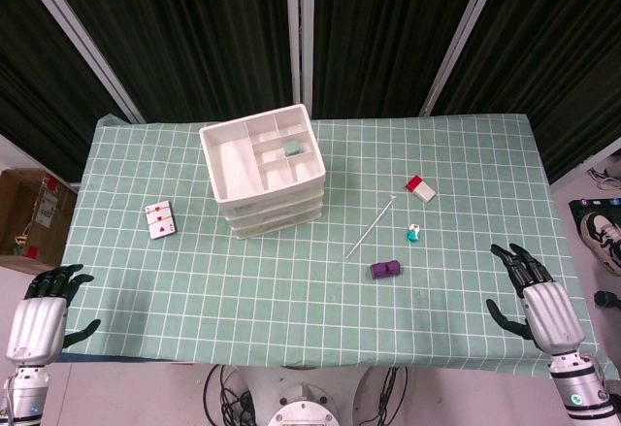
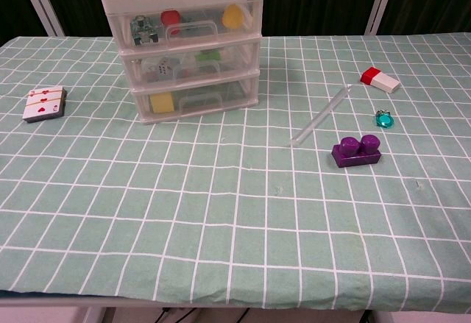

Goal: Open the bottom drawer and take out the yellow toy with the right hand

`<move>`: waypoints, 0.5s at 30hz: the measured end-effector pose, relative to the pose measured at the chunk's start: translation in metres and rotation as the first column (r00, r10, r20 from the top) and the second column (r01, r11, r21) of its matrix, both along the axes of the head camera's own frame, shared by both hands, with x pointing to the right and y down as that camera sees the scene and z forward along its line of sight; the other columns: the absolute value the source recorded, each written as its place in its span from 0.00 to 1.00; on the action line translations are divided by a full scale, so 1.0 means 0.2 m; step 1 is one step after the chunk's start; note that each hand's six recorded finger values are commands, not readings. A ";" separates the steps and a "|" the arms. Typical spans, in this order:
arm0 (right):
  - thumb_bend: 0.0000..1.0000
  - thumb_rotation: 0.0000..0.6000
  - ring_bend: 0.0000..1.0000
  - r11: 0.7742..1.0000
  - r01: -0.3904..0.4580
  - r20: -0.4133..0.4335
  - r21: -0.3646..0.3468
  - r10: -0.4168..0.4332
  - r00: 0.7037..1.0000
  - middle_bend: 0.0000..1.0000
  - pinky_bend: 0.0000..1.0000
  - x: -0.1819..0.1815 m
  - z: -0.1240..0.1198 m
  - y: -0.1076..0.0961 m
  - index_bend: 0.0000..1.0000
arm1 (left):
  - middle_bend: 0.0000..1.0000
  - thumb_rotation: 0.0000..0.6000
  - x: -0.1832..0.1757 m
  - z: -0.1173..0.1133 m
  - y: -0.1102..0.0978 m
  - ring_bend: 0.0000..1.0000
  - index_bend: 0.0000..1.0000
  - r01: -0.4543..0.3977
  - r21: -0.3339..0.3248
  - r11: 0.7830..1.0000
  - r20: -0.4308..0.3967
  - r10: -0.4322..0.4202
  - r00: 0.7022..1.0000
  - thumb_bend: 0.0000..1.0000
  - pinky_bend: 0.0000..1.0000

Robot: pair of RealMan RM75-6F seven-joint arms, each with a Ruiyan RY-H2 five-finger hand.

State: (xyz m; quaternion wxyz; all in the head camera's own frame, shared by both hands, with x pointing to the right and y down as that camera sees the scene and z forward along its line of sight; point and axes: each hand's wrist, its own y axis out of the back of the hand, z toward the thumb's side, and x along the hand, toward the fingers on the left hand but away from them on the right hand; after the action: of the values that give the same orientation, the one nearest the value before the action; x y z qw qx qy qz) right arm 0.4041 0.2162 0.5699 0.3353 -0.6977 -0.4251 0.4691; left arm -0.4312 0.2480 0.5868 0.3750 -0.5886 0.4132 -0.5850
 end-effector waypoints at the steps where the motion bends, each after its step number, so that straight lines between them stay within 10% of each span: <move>1: 0.29 1.00 0.05 1.000 -0.002 0.002 -0.003 0.002 1.000 0.14 0.18 0.00 0.00 0.00 0.04 | 0.19 1.00 0.00 0.00 0.00 0.17 0.32 0.001 -0.003 1.000 -0.001 -0.001 1.000 0.05 0.19; 9: 0.29 1.00 0.06 0.998 0.019 0.055 -0.059 -0.016 0.998 0.17 0.18 -0.08 0.03 0.00 0.04 | 0.19 1.00 0.00 0.01 -0.01 0.17 0.32 -0.002 0.002 1.000 -0.006 0.002 1.000 0.05 0.19; 15: 0.34 1.00 0.31 0.983 0.078 0.263 -0.167 -0.032 0.964 0.38 0.39 -0.32 0.10 -0.06 0.04 | 0.19 1.00 -0.01 0.00 -0.01 0.17 0.32 0.005 0.013 1.000 -0.020 -0.005 1.000 0.05 0.19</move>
State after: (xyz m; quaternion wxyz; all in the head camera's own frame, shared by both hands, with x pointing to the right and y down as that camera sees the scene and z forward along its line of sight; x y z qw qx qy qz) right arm 0.3392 0.2044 0.5889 0.2270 -0.7914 -0.4026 0.4000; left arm -0.4339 0.2467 0.5862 0.3735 -0.5908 0.4221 -0.5773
